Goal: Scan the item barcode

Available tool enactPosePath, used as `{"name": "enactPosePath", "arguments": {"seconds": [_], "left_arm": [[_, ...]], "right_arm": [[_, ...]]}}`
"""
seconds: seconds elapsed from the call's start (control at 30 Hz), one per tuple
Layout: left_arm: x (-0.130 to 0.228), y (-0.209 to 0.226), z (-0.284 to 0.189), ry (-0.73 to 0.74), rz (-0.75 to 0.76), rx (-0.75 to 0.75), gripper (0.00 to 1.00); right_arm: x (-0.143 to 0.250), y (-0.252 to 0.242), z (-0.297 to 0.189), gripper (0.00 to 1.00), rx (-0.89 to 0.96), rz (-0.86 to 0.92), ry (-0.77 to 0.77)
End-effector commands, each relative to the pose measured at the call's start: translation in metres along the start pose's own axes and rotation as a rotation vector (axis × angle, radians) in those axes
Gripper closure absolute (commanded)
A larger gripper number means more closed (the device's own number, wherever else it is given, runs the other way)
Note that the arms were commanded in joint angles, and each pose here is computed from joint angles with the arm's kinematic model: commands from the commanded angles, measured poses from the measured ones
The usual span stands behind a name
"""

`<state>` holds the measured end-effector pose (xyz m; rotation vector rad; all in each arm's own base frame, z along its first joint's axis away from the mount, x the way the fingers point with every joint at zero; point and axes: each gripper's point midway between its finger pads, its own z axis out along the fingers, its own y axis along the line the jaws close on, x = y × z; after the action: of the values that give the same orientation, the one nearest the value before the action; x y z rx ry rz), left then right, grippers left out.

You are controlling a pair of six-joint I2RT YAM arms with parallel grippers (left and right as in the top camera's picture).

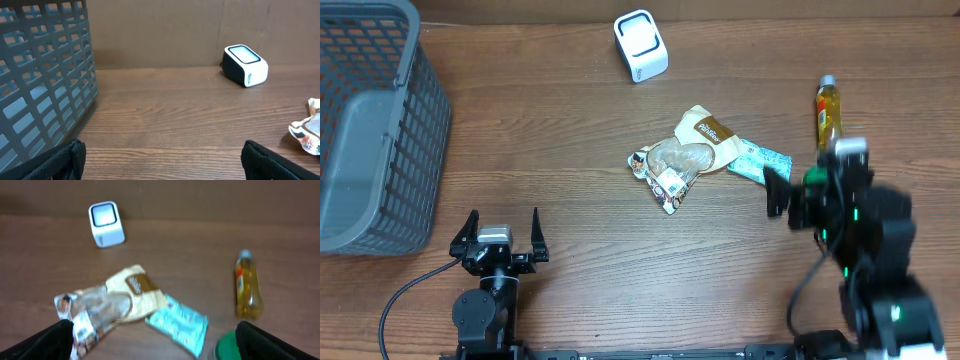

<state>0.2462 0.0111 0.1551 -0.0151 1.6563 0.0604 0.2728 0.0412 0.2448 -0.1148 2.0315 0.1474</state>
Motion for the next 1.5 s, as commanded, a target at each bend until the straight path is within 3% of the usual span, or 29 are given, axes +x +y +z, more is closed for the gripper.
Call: {"name": "enactPosePath", "arguments": {"seconds": [0.0, 0.33, 0.93, 1.17, 1.47], "left_arm": [[-0.001, -0.002, 0.000, -0.008, 0.016, 0.012, 0.01], [-0.001, -0.002, 0.000, -0.008, 0.016, 0.012, 0.01], [-0.001, -0.002, 0.000, -0.008, 0.016, 0.012, 0.00], [-0.001, -0.002, 0.000, -0.008, 0.016, 0.012, 0.00], [-0.001, -0.002, 0.000, -0.008, 0.016, 0.012, 0.00]], "right_arm": [[0.023, 0.001, -0.016, 0.00, -0.008, -0.011, -0.052], [0.060, -0.005, -0.033, 0.00, -0.029, 0.017, -0.188], [0.000, -0.008, -0.053, 0.00, -0.010, -0.078, -0.778], [0.016, -0.014, -0.037, 0.00, 0.007, -0.061, -0.751], [0.077, -0.020, 0.004, 0.00, 0.013, -0.004, -0.453]]}}
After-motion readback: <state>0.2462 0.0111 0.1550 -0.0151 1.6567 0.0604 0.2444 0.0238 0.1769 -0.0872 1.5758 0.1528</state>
